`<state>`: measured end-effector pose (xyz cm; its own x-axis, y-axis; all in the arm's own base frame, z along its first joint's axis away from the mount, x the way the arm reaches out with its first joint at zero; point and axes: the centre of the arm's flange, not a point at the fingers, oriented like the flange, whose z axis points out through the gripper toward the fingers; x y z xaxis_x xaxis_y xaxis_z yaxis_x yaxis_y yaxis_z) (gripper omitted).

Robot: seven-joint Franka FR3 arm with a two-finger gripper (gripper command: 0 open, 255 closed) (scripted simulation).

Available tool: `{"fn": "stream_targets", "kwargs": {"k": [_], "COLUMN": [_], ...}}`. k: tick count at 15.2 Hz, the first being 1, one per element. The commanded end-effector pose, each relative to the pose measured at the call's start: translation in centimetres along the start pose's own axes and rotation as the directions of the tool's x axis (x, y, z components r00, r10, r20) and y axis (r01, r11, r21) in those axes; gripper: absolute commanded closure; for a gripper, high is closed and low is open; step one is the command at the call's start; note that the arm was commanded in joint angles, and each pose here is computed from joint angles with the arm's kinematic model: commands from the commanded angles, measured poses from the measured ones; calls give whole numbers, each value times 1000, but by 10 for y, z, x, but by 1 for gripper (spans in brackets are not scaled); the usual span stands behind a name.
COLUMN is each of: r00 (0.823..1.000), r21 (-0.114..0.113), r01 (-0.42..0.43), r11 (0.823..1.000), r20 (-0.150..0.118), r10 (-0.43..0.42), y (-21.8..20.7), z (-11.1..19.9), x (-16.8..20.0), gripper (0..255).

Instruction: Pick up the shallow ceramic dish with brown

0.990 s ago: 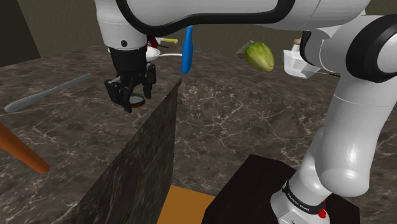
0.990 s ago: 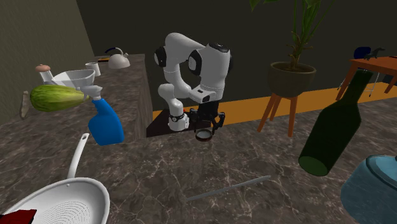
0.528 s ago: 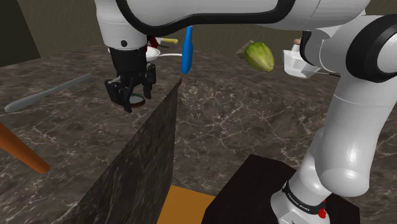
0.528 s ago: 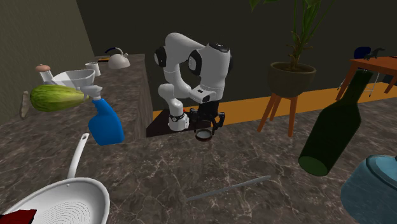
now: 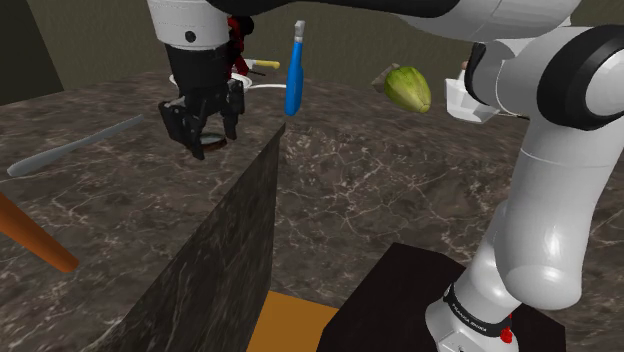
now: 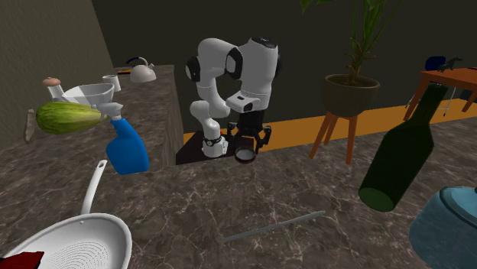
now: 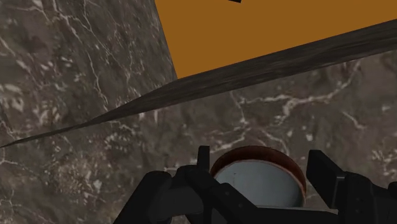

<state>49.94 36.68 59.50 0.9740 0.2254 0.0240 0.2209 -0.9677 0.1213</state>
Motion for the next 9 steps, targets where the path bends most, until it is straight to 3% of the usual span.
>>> {"fn": "stream_targets", "kwargs": {"k": [1, 9], "r00": [1000, 1000], "r21": [0, 0], "r01": [0, 0], "r11": [1000, 1000], "r20": [1, 1], "r10": [0, 0], "y": [2, 6], "z": [-11, -43], "x": [0, 1], "gripper": [255, 255]}}
